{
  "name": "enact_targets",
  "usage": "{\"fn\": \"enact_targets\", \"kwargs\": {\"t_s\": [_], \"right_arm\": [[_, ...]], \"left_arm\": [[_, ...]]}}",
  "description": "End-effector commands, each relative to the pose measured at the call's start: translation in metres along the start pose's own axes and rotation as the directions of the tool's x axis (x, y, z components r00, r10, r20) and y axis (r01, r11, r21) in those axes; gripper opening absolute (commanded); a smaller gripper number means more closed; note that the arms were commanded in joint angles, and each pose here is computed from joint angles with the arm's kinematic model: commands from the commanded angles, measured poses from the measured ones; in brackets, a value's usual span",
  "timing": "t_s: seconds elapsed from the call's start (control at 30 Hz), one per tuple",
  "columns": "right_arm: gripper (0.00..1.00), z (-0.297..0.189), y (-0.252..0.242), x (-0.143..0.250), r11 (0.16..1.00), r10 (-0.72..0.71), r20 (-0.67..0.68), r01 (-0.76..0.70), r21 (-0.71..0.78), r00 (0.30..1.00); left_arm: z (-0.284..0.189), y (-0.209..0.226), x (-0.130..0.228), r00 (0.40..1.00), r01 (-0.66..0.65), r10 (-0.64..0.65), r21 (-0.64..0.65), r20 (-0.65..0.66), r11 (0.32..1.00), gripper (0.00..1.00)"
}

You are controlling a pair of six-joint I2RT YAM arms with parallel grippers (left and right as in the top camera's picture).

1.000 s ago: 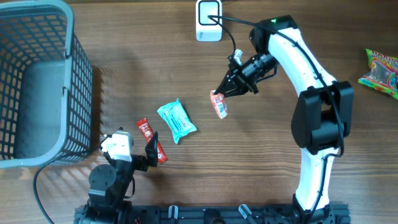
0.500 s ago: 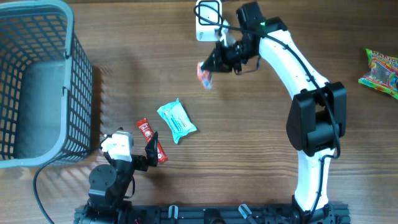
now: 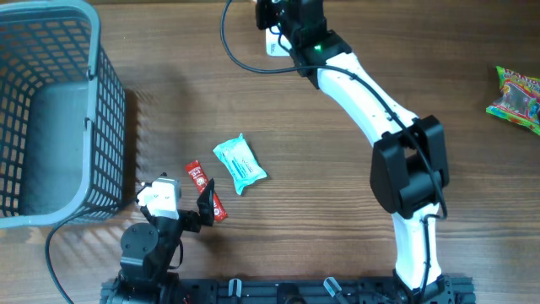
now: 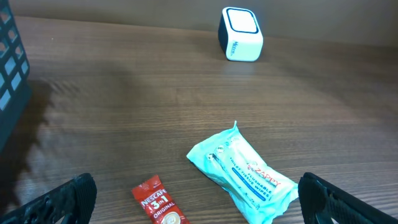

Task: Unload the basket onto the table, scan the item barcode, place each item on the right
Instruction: 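Lift the Kleenex pack and hold it over the white scanner, then place the Kleenex pack at the right edge and release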

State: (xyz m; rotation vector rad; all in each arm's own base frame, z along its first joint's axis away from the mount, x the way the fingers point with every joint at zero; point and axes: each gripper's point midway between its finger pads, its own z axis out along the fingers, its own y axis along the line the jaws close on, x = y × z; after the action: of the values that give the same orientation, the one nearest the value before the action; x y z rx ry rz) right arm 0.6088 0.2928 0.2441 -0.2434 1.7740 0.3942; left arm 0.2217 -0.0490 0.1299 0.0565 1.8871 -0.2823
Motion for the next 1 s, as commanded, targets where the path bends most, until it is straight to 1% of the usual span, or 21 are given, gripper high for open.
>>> {"fn": "enact_targets", "kwargs": {"t_s": [0.0, 0.07, 0.17, 0.23, 0.33, 0.57, 0.67, 0.7, 0.77, 0.8, 0.83, 0.9, 0.93, 0.97], "right_arm": [[0.04, 0.028, -0.039, 0.044, 0.981, -0.125, -0.007, 0.125, 0.151, 0.992], [0.05, 0.04, -0.05, 0.058, 0.973, -0.125, 0.04, 0.115, 0.2, 0.991], [0.05, 0.047, -0.053, 0.077, 0.972, -0.125, 0.035, 0.116, 0.204, 0.991], [0.05, 0.048, -0.057, 0.081, 0.967, -0.125, 0.029, 0.115, 0.226, 0.992], [0.04, 0.046, -0.061, 0.076, 0.961, -0.127, 0.05, 0.11, 0.253, 0.991], [0.04, 0.045, -0.06, 0.07, 0.959, -0.142, 0.053, 0.125, 0.254, 0.988], [0.04, 0.033, -0.065, 0.045, 0.94, -0.182, 0.048, 0.16, 0.3, 0.982], [0.04, 0.023, -0.071, 0.03, 0.916, -0.218, 0.033, 0.193, 0.351, 0.975], [0.04, 0.007, -0.085, 0.011, 0.858, -0.292, -0.018, 0.27, 0.438, 0.956], [0.05, -0.011, -0.108, -0.005, 0.758, -0.389, -0.116, 0.389, 0.524, 0.914], [0.04, -0.018, -0.122, -0.007, 0.704, -0.424, -0.173, 0.444, 0.555, 0.889], [0.04, -0.036, -0.164, -0.009, 0.571, -0.446, -0.306, 0.531, 0.626, 0.841], [0.04, -0.044, -0.185, -0.008, 0.522, -0.438, -0.36, 0.559, 0.644, 0.824], [0.04, -0.054, -0.218, 0.001, 0.486, -0.406, -0.431, 0.59, 0.645, 0.806]], "left_arm": [[0.0, -0.002, 0.0, 1.0, 0.007, -0.007, 0.012, 0.003, 1.0, 1.0], [0.0, -0.002, 0.0, 1.0, 0.007, -0.007, 0.012, 0.003, 1.0, 1.0], [0.0, -0.002, 0.0, 1.0, 0.007, -0.007, 0.012, 0.003, 1.0, 1.0], [0.0, -0.002, 0.0, 1.0, 0.007, -0.007, 0.012, 0.003, 1.0, 1.0], [0.0, -0.002, 0.0, 1.0, 0.007, -0.007, 0.012, 0.003, 1.0, 1.0], [0.0, -0.002, 0.0, 1.0, 0.007, -0.007, 0.012, 0.003, 1.0, 1.0], [0.0, -0.002, 0.0, 1.0, 0.007, -0.007, 0.012, 0.003, 1.0, 1.0], [0.0, -0.002, 0.0, 1.0, 0.007, -0.007, 0.012, 0.003, 1.0, 1.0], [0.0, -0.002, 0.0, 1.0, 0.007, -0.007, 0.012, 0.003, 1.0, 1.0], [0.0, -0.002, 0.0, 1.0, 0.007, -0.007, 0.012, 0.003, 1.0, 1.0], [0.0, -0.002, 0.0, 1.0, 0.007, -0.007, 0.012, 0.003, 1.0, 1.0], [0.0, -0.002, 0.0, 1.0, 0.007, -0.007, 0.012, 0.003, 1.0, 1.0], [0.0, -0.002, 0.0, 1.0, 0.007, -0.007, 0.012, 0.003, 1.0, 1.0], [0.0, -0.002, 0.0, 1.0, 0.007, -0.007, 0.012, 0.003, 1.0, 1.0]]}}
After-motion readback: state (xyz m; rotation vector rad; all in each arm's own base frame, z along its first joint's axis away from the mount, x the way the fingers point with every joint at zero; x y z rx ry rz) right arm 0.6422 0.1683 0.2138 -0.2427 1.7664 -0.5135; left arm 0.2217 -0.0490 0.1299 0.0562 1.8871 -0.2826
